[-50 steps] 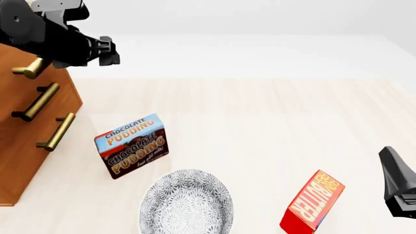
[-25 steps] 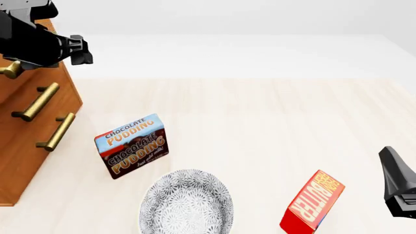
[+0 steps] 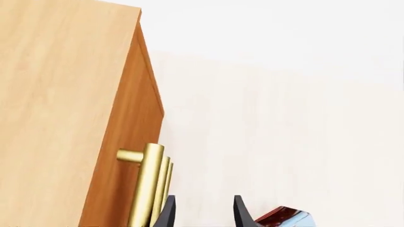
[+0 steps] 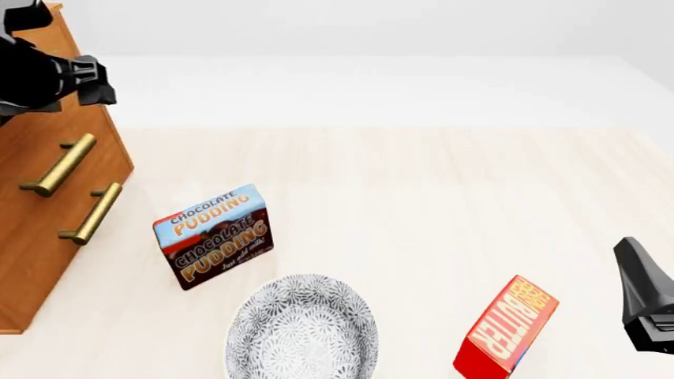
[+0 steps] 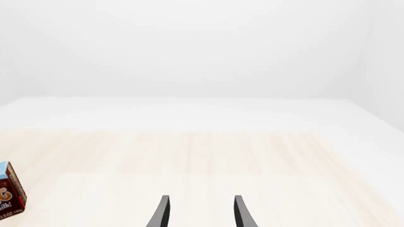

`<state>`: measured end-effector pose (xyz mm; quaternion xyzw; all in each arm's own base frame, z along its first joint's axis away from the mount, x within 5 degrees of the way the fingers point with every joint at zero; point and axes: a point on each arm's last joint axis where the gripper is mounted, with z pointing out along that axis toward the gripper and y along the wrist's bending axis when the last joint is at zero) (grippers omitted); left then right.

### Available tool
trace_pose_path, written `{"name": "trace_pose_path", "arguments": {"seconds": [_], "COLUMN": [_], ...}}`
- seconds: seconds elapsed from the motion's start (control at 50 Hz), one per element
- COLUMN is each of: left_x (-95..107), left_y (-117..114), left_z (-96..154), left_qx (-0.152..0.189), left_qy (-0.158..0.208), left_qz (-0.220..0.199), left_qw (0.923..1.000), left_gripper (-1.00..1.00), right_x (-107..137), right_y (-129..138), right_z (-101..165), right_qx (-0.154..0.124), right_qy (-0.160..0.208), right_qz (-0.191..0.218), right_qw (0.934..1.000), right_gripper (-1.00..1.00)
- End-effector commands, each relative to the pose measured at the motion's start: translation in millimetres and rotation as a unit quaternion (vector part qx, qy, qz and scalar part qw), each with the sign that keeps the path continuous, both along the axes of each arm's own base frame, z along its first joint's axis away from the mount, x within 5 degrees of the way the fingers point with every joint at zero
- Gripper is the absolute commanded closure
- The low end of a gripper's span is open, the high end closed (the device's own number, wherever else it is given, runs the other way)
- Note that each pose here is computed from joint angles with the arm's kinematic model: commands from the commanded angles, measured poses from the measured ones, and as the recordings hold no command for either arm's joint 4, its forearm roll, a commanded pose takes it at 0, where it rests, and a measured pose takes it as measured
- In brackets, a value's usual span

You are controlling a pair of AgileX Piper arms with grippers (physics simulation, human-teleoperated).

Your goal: Put the butter at the front in the top drawer of the cabinet and close it.

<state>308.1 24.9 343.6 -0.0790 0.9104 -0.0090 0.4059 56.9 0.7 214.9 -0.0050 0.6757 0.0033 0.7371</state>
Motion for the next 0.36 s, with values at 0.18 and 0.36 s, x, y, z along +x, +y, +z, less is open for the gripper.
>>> {"name": "trace_pose_path", "arguments": {"seconds": [0.18,0.36], "left_x": [-16.2,-28.6], "left_y": [16.9,-4.6], "left_z": [7.2,14.8], "left_qx": [0.009,0.009], "left_qy": [0.000,-0.003], "left_qz": [0.031,-0.004], "left_qw": [0.9995,0.9999], "left_gripper": [-1.00,-1.00], "right_x": [0.1,0.1], "right_y": [0.0,0.0], "right_z": [-0.3,-0.3], "right_qx": [0.000,0.000], "right_qy": [0.000,0.000], "right_qz": [0.000,0.000], "right_qw": [1.0000,1.0000], "right_gripper": [-1.00,-1.00]}}
